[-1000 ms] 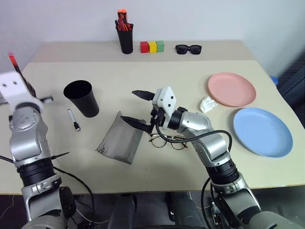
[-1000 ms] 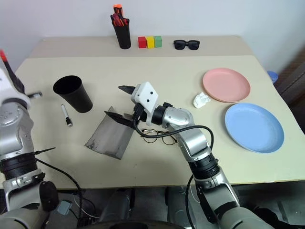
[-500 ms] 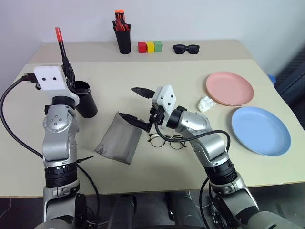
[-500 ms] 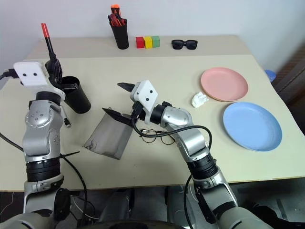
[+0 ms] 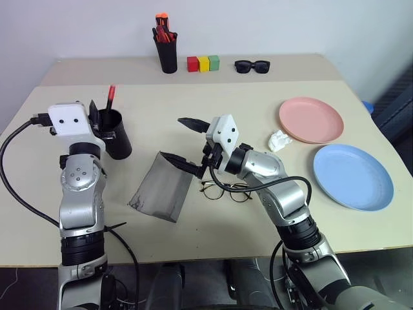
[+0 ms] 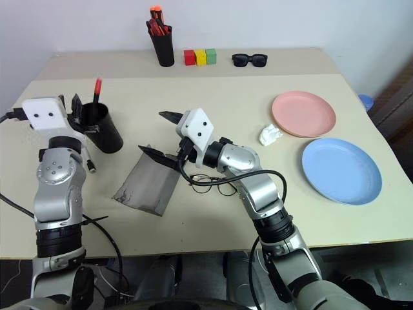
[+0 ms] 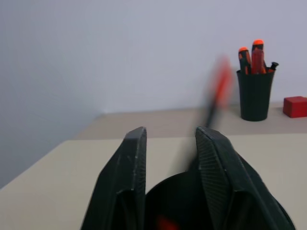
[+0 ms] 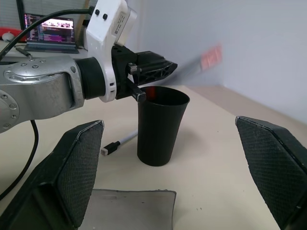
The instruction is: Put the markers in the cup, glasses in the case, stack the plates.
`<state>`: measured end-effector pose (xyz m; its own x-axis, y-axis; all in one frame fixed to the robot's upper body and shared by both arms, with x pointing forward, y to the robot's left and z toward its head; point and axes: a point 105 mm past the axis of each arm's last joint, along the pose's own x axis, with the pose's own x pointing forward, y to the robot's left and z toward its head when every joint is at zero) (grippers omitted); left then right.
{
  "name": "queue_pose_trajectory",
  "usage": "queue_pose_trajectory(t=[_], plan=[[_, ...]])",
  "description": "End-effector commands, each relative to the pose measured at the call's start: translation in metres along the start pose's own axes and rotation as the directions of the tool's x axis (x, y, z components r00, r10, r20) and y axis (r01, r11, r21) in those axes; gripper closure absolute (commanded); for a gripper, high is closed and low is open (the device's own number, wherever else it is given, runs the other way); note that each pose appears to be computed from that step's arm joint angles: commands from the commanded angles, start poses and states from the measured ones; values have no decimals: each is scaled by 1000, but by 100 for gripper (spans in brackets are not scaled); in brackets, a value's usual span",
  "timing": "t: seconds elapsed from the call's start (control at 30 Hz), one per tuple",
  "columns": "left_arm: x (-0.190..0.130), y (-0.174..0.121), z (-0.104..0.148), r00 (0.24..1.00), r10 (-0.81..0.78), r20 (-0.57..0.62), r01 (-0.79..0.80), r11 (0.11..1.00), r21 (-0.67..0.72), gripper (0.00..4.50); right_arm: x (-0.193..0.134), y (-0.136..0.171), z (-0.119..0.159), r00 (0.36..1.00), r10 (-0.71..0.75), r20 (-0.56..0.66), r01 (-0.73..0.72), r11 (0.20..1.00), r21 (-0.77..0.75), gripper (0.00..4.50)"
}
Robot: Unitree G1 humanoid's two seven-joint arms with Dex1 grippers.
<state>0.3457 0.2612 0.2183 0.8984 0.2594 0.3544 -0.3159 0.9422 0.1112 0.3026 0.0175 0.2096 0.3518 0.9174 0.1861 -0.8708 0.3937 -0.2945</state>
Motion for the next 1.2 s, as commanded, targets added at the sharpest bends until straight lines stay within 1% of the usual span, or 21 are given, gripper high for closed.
queue_pose_trajectory(t=[0.03, 0.2, 0.27, 0.33, 0.4, 0.43, 0.53, 0.57, 0.6, 0.63, 0.7, 0.8, 0.93, 1.03, 1.1, 1.13, 1.2], plan=[[-1, 2, 13, 998, 16, 59, -16, 1000, 0, 318, 3, 3, 14, 999, 14, 51, -12, 1000, -28, 0], [-2, 8, 18, 995, 57, 80, -54, 998, -45, 318, 2, 3, 14, 999, 14, 51, -12, 1000, -29, 0], [-3, 31, 29, 975, 186, 121, -177, 981, -81, 318, 2, 3, 14, 999, 13, 49, -11, 1000, -29, 0], [-9, 63, 34, 932, 341, 120, -329, 938, -109, 318, 1, 3, 14, 999, 11, 47, -9, 1000, -30, 0], [-14, 79, 28, 908, 412, 74, -405, 909, -101, 263, 1, 2, 13, 999, 10, 45, -8, 1000, -29, 0], [-16, 85, 22, 901, 433, 31, -429, 899, -87, 235, 0, 2, 13, 999, 10, 44, -9, 1000, -29, 0], [-23, 94, 1, 892, 441, -101, -448, 891, -65, 94, 0, 2, 13, 999, 12, 44, -11, 1000, -28, 0], [-26, 89, -13, 895, 405, -188, -421, 905, -54, 39, 0, 3, 13, 999, 13, 44, -12, 1000, -27, 0], [-29, 83, -26, 892, 364, -269, -389, 920, -42, 3, 0, 3, 13, 999, 14, 44, -13, 1000, -26, 0], [-34, 73, -40, 885, 303, -354, -329, 944, -15, 3, 1, 3, 12, 999, 17, 44, -16, 1000, -25, 0], [-42, 54, -62, 853, 202, -481, -226, 974, 9, 3, 2, 4, 12, 999, 23, 46, -22, 999, -23, 0], [-51, 41, -79, 791, 150, -593, -198, 980, -16, 3, 3, 5, 12, 998, 31, 47, -30, 999, -24, 0], [-54, 32, -91, 731, 115, -672, -199, 979, -49, 3, 3, 5, 12, 999, 28, 46, -27, 999, -27, 0], [-57, 25, -102, 656, 95, -749, -191, 981, -44, 3, 3, 5, 12, 999, 28, 44, -27, 999, -27, 0], [-57, 23, -105, 630, 87, -772, -208, 976, -60, 3, 3, 5, 12, 999, 25, 44, -24, 999, -27, 0], [-56, 24, -105, 624, 88, -776, -215, 975, -63, 26, 3, 5, 12, 999, 22, 44, -21, 999, -28, 0], [-55, 26, -105, 617, 106, -780, -233, 971, -53, 92, 2, 5, 11, 999, 16, 43, -15, 999, -28, 0]])
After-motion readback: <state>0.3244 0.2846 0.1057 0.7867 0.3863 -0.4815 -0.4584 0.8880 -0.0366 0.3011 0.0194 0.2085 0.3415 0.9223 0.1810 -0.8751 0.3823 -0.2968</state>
